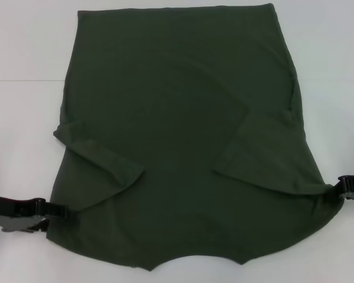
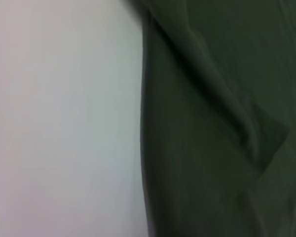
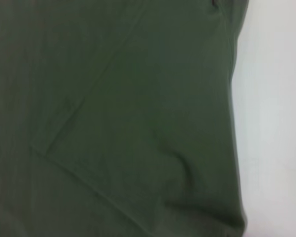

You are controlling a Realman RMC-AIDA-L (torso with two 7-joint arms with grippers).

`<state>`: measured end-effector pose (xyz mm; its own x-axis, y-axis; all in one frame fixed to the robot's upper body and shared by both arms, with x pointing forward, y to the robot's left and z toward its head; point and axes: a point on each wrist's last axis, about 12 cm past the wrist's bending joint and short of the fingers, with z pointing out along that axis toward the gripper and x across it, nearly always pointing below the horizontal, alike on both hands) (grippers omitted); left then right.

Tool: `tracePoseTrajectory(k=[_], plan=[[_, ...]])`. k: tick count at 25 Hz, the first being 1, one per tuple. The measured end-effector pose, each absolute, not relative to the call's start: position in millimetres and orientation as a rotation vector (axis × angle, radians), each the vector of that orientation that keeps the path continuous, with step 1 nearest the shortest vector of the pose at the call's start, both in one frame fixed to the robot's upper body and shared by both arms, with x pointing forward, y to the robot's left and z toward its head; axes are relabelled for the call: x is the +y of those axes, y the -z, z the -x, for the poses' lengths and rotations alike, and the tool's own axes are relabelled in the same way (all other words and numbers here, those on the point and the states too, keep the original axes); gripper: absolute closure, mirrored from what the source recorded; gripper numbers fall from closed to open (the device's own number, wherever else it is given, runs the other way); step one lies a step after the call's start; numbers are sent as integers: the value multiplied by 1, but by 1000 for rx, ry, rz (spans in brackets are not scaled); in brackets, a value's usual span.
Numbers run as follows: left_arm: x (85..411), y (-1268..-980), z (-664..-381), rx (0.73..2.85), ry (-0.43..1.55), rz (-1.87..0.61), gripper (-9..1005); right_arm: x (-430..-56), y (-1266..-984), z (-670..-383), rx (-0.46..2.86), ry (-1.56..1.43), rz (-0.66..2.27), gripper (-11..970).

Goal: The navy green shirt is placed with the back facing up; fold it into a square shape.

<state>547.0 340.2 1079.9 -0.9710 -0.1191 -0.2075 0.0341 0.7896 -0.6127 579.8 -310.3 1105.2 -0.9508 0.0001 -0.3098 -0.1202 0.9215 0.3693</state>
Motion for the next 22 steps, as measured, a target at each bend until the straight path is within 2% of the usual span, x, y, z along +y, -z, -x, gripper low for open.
tracePoseTrajectory(k=[12,18,22], plan=[[334,-1080,-550,2766,891,-49,478,-310,-1107,-581,2771,-570,90,946],[333,-1081,-551,2760,885,-47,690,-311,-1107,-580,2772,-571,91,946],[333,-1081,-551,2762,882,-53,871,-310,-1107,-580,2774,-573,92,947]])
